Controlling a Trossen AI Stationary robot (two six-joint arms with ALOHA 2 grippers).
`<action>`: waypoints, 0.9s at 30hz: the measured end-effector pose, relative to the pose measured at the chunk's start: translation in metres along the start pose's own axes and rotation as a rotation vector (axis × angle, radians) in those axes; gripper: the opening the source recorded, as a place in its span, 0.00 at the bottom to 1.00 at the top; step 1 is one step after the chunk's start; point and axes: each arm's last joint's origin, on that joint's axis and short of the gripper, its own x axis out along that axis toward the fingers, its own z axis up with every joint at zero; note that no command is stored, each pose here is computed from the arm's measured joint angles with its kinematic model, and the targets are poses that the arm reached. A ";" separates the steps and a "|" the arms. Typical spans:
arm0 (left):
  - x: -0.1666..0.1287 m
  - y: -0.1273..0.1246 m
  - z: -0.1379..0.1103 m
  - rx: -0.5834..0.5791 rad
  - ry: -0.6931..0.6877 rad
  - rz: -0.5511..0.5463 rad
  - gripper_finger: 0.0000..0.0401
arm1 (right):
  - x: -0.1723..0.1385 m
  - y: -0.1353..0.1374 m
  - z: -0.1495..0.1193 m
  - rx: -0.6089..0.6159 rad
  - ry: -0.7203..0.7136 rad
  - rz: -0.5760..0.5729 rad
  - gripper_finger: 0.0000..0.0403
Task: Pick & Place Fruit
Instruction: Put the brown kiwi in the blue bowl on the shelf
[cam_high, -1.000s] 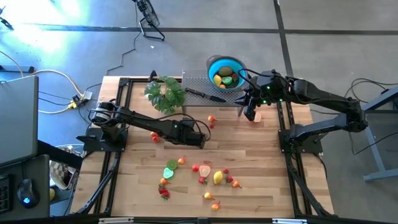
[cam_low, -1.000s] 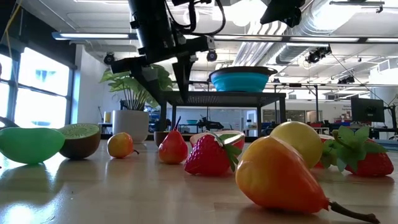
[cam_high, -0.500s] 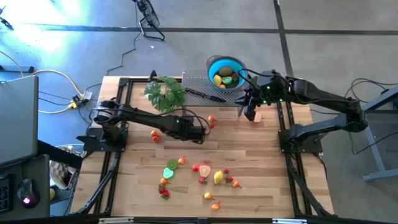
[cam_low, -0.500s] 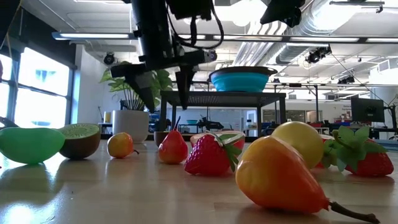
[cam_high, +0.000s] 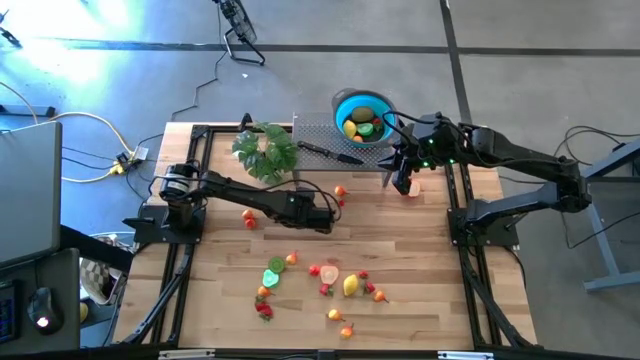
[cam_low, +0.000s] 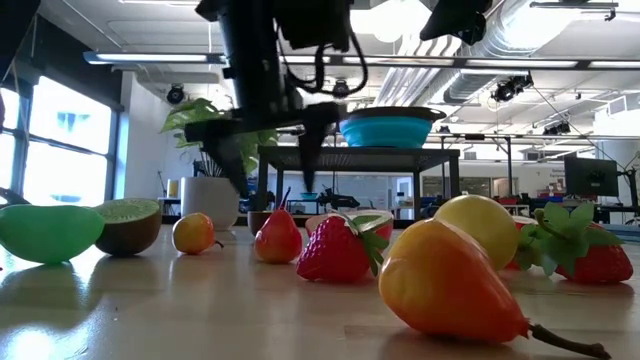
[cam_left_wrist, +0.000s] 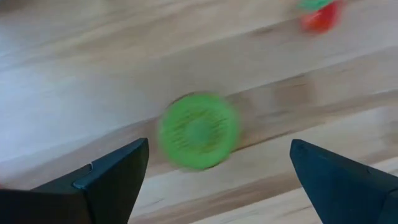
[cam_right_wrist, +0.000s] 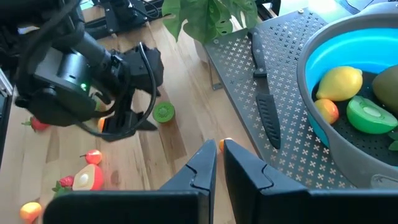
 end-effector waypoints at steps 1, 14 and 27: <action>0.001 0.000 0.000 0.002 0.003 0.004 0.94 | 0.000 0.000 0.000 0.000 0.001 0.000 0.06; 0.008 0.000 0.001 -0.026 0.016 0.021 0.88 | 0.000 0.000 -0.002 0.001 0.018 -0.003 0.06; 0.022 0.006 0.002 -0.070 0.018 0.007 0.88 | 0.000 0.000 -0.002 0.001 0.020 -0.003 0.06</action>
